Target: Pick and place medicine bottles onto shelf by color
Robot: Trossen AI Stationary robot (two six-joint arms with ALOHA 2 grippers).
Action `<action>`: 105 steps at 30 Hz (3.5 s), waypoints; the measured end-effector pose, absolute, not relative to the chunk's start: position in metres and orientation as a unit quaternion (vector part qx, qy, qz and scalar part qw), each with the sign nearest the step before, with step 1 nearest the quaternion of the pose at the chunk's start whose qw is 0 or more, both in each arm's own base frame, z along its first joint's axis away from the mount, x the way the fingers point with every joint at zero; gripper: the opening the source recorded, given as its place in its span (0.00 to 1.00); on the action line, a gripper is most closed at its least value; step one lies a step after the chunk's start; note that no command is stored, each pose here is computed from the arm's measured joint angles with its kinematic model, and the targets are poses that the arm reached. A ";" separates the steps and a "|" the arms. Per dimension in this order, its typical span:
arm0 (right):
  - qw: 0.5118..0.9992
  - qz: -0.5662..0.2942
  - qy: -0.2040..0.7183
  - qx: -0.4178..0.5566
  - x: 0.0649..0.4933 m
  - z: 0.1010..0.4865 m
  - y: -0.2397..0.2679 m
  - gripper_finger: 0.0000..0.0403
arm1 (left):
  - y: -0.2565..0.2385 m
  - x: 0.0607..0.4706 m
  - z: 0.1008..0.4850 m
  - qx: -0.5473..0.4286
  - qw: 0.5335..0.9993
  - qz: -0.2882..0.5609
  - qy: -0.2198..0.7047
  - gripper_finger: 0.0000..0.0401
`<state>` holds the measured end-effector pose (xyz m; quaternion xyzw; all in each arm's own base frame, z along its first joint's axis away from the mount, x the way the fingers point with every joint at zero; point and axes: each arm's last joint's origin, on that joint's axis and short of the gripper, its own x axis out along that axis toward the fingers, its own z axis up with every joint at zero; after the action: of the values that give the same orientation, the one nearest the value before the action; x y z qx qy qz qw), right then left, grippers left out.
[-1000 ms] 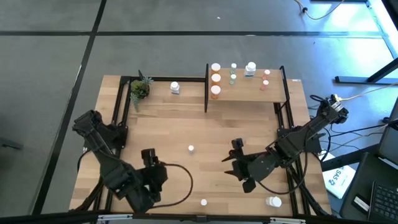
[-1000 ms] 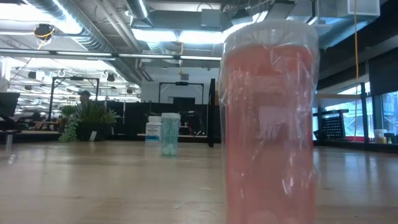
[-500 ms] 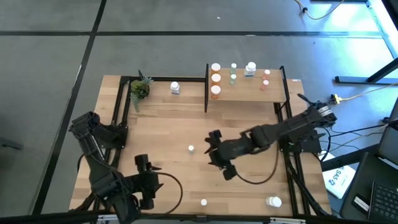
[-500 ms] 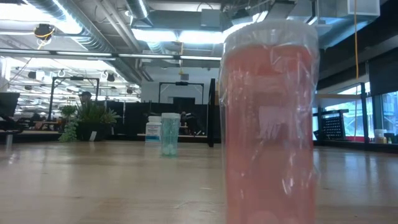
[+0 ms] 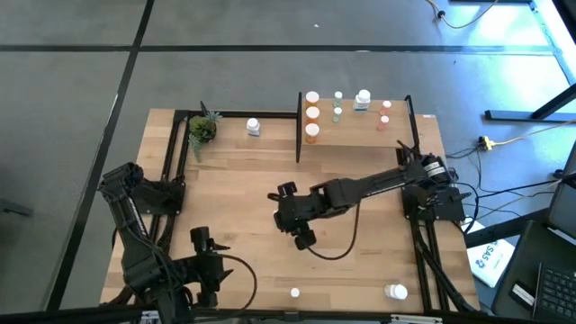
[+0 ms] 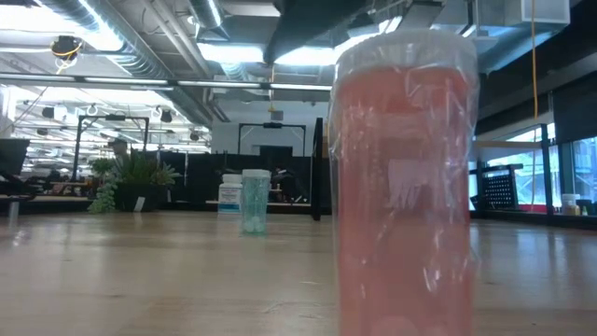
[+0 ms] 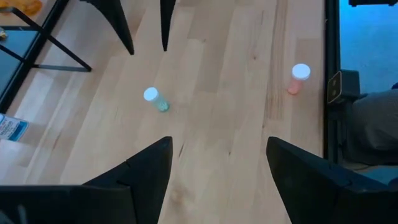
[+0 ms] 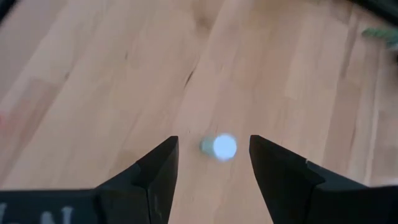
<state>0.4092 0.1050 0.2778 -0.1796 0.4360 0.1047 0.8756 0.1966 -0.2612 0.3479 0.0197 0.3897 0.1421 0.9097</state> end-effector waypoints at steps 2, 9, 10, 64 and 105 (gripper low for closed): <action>0.864 0.108 0.454 -0.186 0.409 0.276 0.104 0.50 | -0.261 0.196 0.348 0.019 0.910 0.142 0.389 0.63; 0.845 0.149 0.467 -0.212 0.407 0.270 0.105 0.50 | -0.261 0.197 0.348 0.022 0.910 0.141 0.390 0.63; 0.846 0.156 0.467 -0.207 0.408 0.269 0.105 0.50 | -0.261 0.197 0.348 0.022 0.910 0.141 0.390 0.63; 0.831 0.154 0.505 -0.173 0.457 0.180 0.060 0.50 | -0.255 0.202 0.348 0.008 0.910 0.168 0.379 0.63; 0.811 -0.035 0.574 0.111 0.429 0.213 0.066 0.50 | -0.251 0.202 0.345 -0.051 0.901 0.219 0.371 0.63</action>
<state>0.4293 0.0659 0.2127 0.1115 0.5736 -0.0345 0.8108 0.2018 -0.2510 0.3449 -0.0514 0.3708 0.2186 0.9012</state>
